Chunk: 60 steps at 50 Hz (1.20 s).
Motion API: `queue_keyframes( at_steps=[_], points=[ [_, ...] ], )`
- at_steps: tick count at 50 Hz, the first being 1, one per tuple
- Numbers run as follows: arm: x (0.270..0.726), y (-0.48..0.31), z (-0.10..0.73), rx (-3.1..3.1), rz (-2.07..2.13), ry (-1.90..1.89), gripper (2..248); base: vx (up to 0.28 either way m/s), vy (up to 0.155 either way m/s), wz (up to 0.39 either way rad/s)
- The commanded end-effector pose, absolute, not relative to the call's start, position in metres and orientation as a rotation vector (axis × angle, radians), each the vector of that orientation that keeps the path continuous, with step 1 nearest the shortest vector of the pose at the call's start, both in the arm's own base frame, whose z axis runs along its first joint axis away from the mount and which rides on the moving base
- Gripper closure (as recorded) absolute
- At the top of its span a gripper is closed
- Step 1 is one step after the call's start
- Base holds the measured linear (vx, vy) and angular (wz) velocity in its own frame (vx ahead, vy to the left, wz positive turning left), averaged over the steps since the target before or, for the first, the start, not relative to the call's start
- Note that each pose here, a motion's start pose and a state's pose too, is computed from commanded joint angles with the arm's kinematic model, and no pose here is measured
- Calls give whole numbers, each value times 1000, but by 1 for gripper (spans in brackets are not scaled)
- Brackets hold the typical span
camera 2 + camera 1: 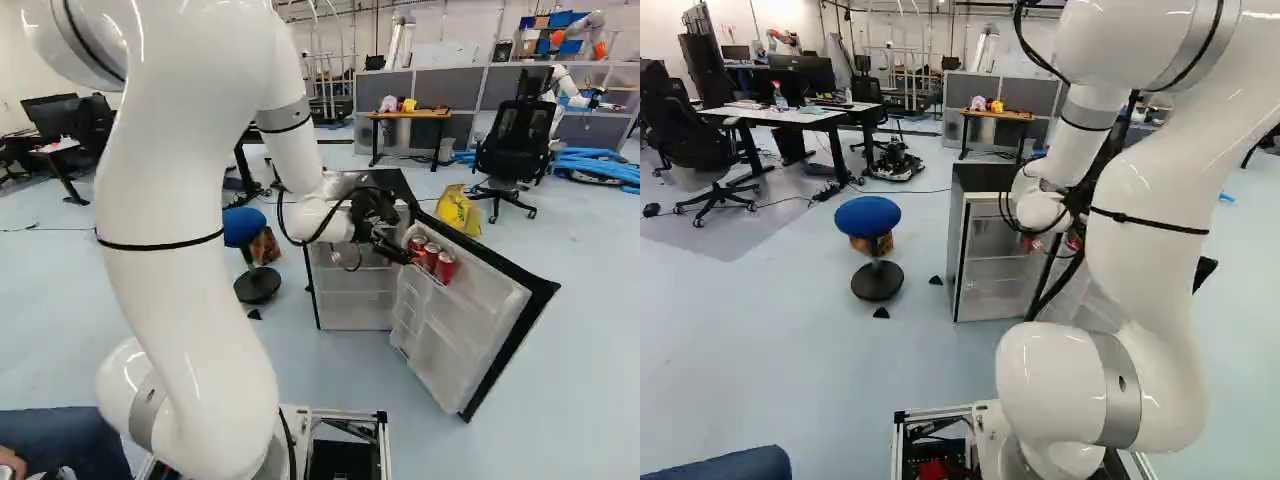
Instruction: Grab a drink from the fridge
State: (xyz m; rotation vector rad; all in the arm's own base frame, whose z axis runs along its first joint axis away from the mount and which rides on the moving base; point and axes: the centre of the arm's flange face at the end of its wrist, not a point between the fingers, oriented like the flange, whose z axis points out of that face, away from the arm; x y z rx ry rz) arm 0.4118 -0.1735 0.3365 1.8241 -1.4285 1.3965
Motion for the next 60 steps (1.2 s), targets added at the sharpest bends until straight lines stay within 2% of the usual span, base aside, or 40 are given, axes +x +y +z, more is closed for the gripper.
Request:
queue_keyframes(
  at_steps=[39,60],
  points=[
    [365,-104,339,2283,1500,-929,3,0,0,0],
    [371,-89,325,2469,1493,-650,3,0,0,0]
  ],
)
